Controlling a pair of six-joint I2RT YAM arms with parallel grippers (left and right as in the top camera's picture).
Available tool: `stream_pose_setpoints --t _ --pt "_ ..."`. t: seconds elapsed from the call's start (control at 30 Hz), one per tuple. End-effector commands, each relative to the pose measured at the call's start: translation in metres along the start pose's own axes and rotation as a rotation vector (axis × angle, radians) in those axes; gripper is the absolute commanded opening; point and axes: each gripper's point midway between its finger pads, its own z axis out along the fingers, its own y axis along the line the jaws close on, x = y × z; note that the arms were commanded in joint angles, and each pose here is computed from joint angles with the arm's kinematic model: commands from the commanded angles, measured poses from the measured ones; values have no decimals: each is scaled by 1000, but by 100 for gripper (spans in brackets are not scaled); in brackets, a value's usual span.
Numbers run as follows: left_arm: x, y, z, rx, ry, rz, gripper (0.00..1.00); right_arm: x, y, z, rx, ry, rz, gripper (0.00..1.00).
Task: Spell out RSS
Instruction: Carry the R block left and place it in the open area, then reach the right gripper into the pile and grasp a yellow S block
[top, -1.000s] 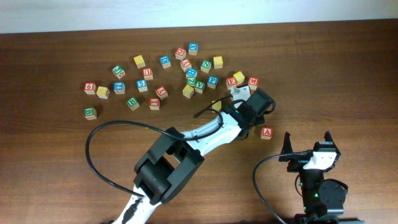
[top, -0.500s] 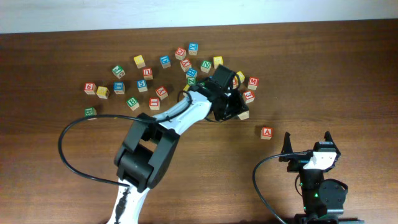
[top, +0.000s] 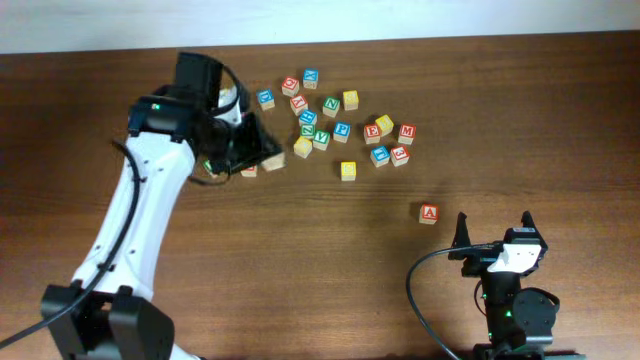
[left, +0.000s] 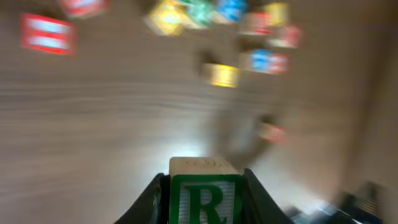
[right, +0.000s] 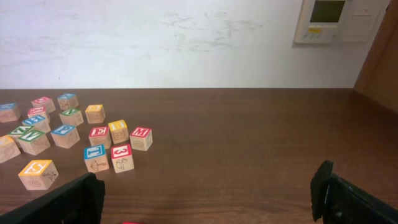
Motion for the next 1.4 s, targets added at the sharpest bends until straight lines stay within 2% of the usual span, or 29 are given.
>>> stream_pose_setpoints --t 0.0,0.1,0.2,0.33,0.43,0.57,0.67,0.7,0.73,0.77,0.83,0.87,0.9,0.93,1.0,1.07,1.13,1.23,1.33,1.37 --pt "5 79 24 -391 -42 44 22 3 -2 0 12 5 4 98" --pt "22 104 83 -425 -74 94 19 3 -2 0 12 5 4 98" --pt "31 125 112 -506 -151 148 20 3 -2 0 12 5 4 98" --pt "36 117 132 -464 -190 199 21 3 -2 0 12 5 4 98" --pt "49 120 137 -453 -123 188 23 3 -2 0 11 5 4 98" --pt "55 124 137 -465 -97 183 38 3 -2 0 12 5 4 98" --pt "55 124 137 -465 -98 184 39 3 -2 0 11 5 4 98" --pt "53 122 137 -461 -104 185 63 3 -2 0 12 5 4 98" --pt "49 119 135 -456 -113 187 71 3 -2 0 11 5 4 98" --pt "45 115 132 -450 -126 188 72 3 -2 0 12 5 4 98" --pt "24 98 109 -436 -194 187 81 3 -2 0 11 5 4 98" --pt "9 80 84 -411 -247 191 82 3 -2 0 11 5 4 98" --pt "2 70 68 -394 -276 188 93 3 -2 0 12 5 4 98" --pt "-8 53 30 -370 -324 175 99 3 -2 0 12 5 4 98" --pt "-25 54 -41 -364 -428 104 99 3 -2 0 11 5 4 98" --pt "-26 83 -80 -390 -482 -38 99 3 -2 0 11 5 4 98" --pt "-11 144 -110 -476 -463 -266 99 3 -2 0 11 5 4 98" --pt "13 172 -118 -540 -383 -362 99 3 -2 0 12 5 4 98" --pt "13 172 -118 -540 -381 -363 99 1 -2 0 11 -1 5 98" --pt "13 172 -118 -540 -381 -362 99 -3 10 0 -56 -20 41 98"
